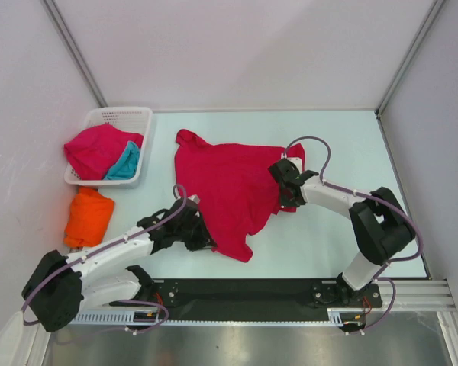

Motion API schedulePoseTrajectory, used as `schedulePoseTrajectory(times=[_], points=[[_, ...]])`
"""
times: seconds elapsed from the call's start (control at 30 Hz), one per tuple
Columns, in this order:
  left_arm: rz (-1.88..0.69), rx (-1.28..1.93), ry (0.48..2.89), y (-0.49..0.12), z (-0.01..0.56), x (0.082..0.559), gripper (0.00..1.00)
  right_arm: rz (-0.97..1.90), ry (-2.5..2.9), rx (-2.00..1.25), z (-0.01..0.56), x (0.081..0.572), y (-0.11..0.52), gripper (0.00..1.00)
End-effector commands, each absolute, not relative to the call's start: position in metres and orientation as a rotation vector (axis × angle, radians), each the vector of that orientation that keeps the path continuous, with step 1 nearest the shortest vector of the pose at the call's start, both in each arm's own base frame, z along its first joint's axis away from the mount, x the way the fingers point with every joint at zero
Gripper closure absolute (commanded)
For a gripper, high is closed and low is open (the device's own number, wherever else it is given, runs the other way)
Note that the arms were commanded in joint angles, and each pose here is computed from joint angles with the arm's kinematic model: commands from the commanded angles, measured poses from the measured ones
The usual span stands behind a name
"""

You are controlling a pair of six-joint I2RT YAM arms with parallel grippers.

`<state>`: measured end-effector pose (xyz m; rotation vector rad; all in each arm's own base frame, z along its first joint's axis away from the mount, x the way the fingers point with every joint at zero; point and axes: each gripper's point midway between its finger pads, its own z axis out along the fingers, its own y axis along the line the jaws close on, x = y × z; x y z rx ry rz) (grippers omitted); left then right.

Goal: Fold and stack the t-shirts

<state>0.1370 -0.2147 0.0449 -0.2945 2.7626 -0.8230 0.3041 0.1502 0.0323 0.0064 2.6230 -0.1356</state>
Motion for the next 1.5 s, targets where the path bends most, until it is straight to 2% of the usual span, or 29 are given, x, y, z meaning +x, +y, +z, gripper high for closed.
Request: schedulePoseTrajectory(times=[0.0, 0.23, 0.37, 0.53, 0.8, 1.13, 1.27, 1.3, 1.33, 1.4, 1.43, 1.47], points=[[-0.845, -0.226, 2.627, -0.214, 0.103, 0.164, 0.92, -0.163, 2.506, 0.056, 0.072, 0.313, 0.132, 1.00], [-0.795, -0.305, 2.440, -0.158, 0.172, 0.203, 0.93, -0.244, 2.370, 0.152, 0.134, 0.307, 0.085, 1.00], [-0.742, -0.357, 2.424, -0.129, 0.177, 0.215, 0.93, -0.291, 2.288, 0.213, 0.173, 0.303, 0.059, 1.00], [-0.763, -0.392, 2.412, -0.124, 0.178, 0.223, 0.93, -0.346, 2.208, 0.273, 0.205, 0.300, 0.034, 1.00], [-0.816, -0.459, 2.412, -0.126, 0.165, 0.275, 0.93, -0.337, 2.242, 0.310, 0.195, 0.338, 0.036, 1.00], [-0.762, -0.593, 2.285, -0.072, 0.199, 0.339, 0.92, -0.394, 2.248, 0.350, 0.188, 0.408, 0.027, 1.00], [-0.790, -0.629, 2.366, -0.076, 0.168, 0.360, 0.90, -0.327, 2.325, 0.300, 0.167, 0.433, 0.054, 1.00], [-0.799, -0.636, 2.380, -0.077, 0.160, 0.362, 0.87, -0.328, 2.372, 0.272, 0.148, 0.438, 0.062, 0.87], [-0.816, -0.620, 2.384, -0.080, 0.156, 0.365, 0.72, -0.300, 2.368, 0.259, 0.153, 0.447, 0.070, 0.78], [-0.834, -0.631, 2.432, -0.083, 0.139, 0.366, 0.55, -0.313, 2.415, 0.231, 0.140, 0.447, 0.078, 0.66], [-0.833, -0.619, 2.444, -0.085, 0.134, 0.366, 0.39, -0.317, 2.432, 0.207, 0.133, 0.447, 0.087, 0.58], [-0.825, -0.627, 2.452, -0.084, 0.130, 0.366, 0.32, -0.317, 2.439, 0.197, 0.130, 0.445, 0.090, 0.55]])
